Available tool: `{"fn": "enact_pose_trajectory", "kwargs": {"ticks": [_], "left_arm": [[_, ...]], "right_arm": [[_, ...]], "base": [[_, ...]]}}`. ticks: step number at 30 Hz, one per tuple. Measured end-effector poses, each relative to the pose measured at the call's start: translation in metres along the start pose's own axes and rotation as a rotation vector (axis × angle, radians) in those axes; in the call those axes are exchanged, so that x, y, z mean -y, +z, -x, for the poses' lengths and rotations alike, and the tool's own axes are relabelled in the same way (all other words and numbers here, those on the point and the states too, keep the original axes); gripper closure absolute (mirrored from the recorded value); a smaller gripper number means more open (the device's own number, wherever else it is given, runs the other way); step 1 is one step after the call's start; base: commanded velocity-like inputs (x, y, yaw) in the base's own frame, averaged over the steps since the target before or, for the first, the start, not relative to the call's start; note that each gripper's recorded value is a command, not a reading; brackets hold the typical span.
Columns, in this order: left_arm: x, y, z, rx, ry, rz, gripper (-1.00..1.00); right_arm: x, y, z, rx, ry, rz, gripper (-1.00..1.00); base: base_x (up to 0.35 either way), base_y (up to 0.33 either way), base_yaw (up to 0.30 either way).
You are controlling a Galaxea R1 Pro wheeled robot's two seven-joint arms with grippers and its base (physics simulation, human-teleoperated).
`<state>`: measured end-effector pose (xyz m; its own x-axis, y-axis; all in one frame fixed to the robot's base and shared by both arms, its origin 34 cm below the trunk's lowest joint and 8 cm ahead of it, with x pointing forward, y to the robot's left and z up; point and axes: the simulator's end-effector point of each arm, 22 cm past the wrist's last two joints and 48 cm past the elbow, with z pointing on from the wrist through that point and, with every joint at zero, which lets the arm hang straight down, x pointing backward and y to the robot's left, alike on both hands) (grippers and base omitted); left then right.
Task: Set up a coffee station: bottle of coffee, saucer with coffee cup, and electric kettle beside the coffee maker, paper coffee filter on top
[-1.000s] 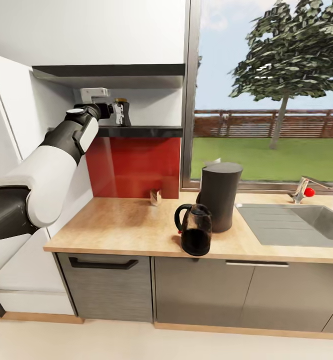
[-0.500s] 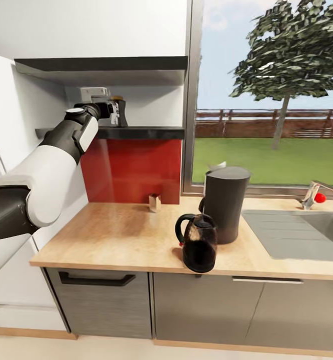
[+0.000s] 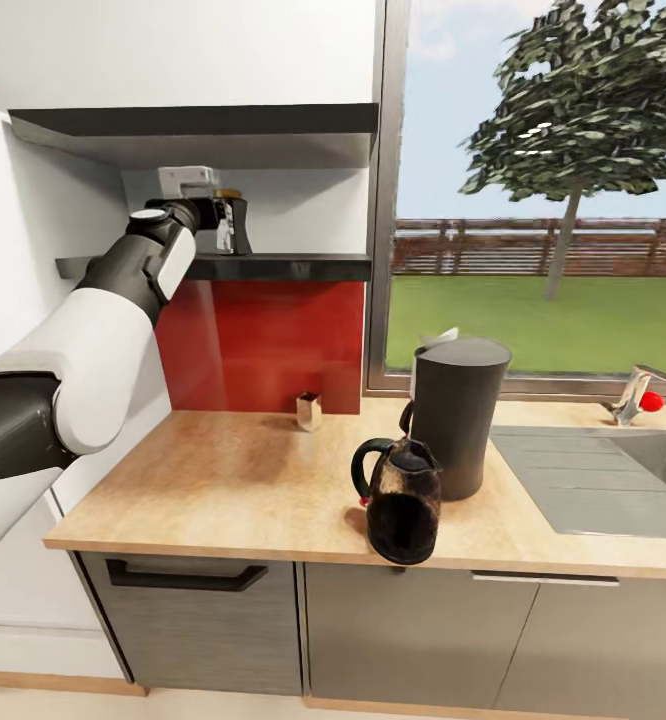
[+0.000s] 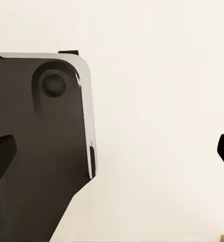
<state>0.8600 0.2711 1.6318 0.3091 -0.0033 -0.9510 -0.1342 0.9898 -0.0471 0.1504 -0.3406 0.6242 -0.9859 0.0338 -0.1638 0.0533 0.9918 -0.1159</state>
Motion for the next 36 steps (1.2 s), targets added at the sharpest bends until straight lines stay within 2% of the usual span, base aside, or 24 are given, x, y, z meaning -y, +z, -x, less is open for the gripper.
{"fn": "enact_pose_trajectory", "kwargs": {"ticks": [4,15,22,29,36], "left_arm": [[-0.002,-0.001,0.006,0.011,-0.006,0.0,-1.0],[-0.001,-0.002,0.017,0.032,-0.009,-0.009,-1.0],[-0.005,-0.001,0.016,0.032,-0.002,-0.003,-1.0],[-0.02,0.0,0.017,0.032,-0.002,0.015,-1.0],[-0.02,0.0,0.015,0.029,0.001,0.016,-1.0]], "right_arm": [[0.0,0.0,0.0,0.0,0.001,0.0,-1.0],[-0.001,0.0,-0.001,-0.001,0.001,0.001,-1.0],[-0.001,0.0,0.0,-0.001,0.001,0.001,-1.0],[-0.001,0.0,0.0,-0.001,0.002,0.001,-1.0],[-0.001,0.0,0.0,-0.001,0.003,0.001,-1.0]], "base": [[0.091,0.07,-0.05],[0.192,0.23,-0.212],[0.04,0.052,-0.023],[0.026,0.054,-0.001],[0.151,0.144,0.0]]}}
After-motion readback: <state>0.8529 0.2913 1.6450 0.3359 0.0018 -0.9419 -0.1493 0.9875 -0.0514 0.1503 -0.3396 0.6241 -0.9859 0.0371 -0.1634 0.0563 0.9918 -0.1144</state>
